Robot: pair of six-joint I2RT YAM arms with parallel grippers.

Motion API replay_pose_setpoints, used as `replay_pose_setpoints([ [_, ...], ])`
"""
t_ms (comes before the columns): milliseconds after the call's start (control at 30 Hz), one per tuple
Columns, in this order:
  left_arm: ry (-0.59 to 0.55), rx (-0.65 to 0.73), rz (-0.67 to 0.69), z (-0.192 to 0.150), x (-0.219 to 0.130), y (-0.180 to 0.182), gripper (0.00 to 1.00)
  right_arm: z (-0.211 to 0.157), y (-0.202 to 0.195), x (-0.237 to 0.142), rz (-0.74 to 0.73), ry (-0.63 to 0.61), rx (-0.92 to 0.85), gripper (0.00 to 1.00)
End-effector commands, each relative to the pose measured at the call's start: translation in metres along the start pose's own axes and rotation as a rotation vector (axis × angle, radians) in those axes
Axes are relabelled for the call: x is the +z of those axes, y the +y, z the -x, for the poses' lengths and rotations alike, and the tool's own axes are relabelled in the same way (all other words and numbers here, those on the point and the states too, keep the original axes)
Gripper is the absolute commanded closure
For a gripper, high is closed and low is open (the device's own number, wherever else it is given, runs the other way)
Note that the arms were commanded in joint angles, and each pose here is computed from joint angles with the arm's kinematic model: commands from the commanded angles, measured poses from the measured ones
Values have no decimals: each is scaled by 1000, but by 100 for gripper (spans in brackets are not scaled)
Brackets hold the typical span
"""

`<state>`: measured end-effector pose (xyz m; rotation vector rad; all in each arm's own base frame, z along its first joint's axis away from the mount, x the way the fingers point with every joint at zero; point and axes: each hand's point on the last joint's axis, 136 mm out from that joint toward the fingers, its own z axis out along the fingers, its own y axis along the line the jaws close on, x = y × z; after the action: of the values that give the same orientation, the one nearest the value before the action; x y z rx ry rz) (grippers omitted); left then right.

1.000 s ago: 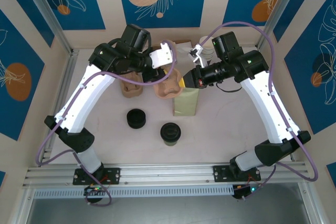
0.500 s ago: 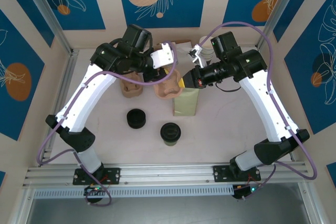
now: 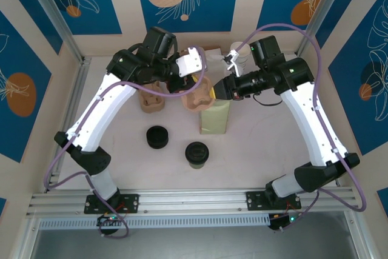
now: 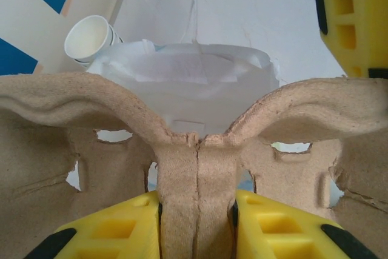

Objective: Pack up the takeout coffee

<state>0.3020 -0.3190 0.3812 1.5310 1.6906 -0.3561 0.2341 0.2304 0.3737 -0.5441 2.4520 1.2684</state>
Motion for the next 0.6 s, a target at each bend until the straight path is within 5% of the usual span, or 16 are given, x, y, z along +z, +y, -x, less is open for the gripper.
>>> replay_pose_setpoints([
  [0, -52, -4, 34, 17, 5, 8, 70, 0, 3, -23, -22, -83, -20, 66],
  [367, -102, -20, 89, 30, 11, 25, 69, 19, -80, -70, -459, -347, 70, 51],
  [567, -124, -45, 121, 34, 13, 35, 69, 40, -103, -67, -512, -397, 57, 51],
])
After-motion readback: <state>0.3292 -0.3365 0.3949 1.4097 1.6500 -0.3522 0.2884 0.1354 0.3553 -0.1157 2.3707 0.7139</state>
